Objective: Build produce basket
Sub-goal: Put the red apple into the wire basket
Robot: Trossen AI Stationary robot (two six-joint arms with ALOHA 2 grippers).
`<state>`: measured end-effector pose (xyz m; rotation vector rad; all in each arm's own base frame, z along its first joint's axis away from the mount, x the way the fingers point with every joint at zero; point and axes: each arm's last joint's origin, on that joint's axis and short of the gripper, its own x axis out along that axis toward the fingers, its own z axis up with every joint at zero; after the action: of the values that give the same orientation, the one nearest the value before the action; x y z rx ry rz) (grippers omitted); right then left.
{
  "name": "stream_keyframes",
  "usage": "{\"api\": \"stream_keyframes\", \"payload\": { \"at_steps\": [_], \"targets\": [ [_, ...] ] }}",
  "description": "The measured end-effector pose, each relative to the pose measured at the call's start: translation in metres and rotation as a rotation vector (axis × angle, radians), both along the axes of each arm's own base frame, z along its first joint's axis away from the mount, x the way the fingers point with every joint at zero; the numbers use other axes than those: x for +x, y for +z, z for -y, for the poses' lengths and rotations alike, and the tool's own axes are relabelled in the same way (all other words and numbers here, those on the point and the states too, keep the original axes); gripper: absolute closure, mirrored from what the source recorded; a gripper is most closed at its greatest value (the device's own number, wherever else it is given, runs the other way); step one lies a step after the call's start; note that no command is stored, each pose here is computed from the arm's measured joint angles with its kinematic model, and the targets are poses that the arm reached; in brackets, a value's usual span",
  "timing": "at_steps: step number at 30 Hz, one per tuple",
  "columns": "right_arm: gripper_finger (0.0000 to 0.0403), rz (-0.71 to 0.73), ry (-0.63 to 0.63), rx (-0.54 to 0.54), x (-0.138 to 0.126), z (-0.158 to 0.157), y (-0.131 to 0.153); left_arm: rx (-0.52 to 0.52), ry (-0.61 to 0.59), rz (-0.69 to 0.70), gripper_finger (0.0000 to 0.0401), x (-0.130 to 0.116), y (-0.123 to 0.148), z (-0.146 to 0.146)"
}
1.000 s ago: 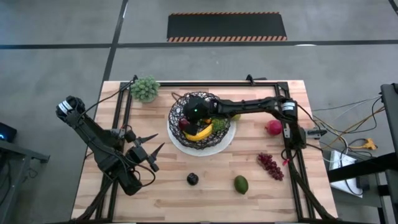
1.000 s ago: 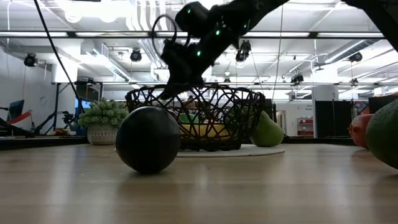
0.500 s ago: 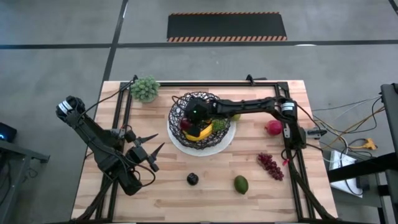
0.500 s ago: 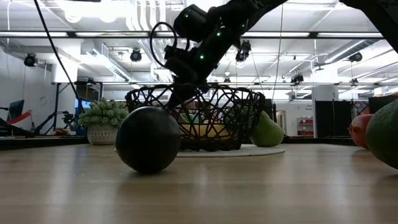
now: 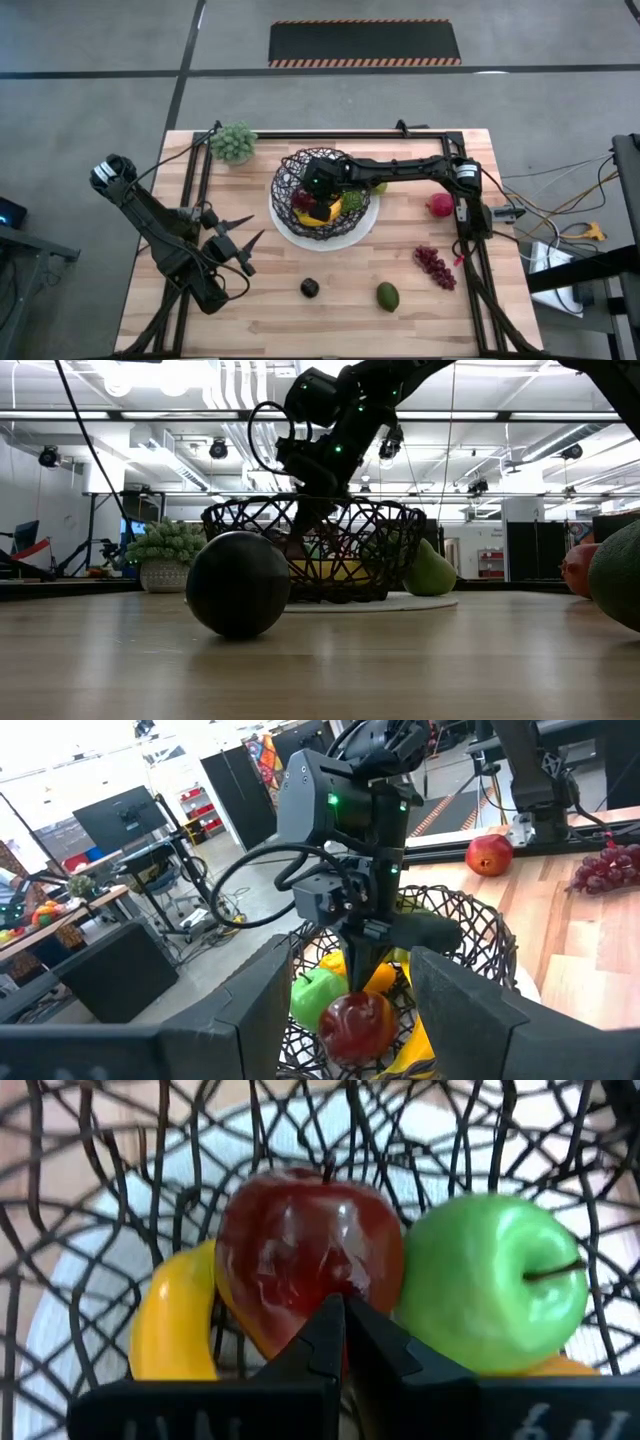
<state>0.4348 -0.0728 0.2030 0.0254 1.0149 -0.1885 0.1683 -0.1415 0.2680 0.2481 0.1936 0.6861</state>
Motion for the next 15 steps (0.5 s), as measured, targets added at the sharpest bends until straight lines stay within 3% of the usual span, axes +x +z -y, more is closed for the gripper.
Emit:
{"api": "stream_keyframes", "payload": {
  "at_steps": [9, 15],
  "targets": [
    [0.0394, -0.203, 0.026, 0.046, -0.016, -0.012, -0.013, 0.001, 0.0, -0.001, 0.0214, 0.0, 0.0, 0.0],
    [0.0394, -0.186, -0.024, -0.033, -0.024, -0.01, 0.01, 0.001, 0.0, -0.001, 0.0214, 0.0, -0.001, 0.0]
  ]
}}
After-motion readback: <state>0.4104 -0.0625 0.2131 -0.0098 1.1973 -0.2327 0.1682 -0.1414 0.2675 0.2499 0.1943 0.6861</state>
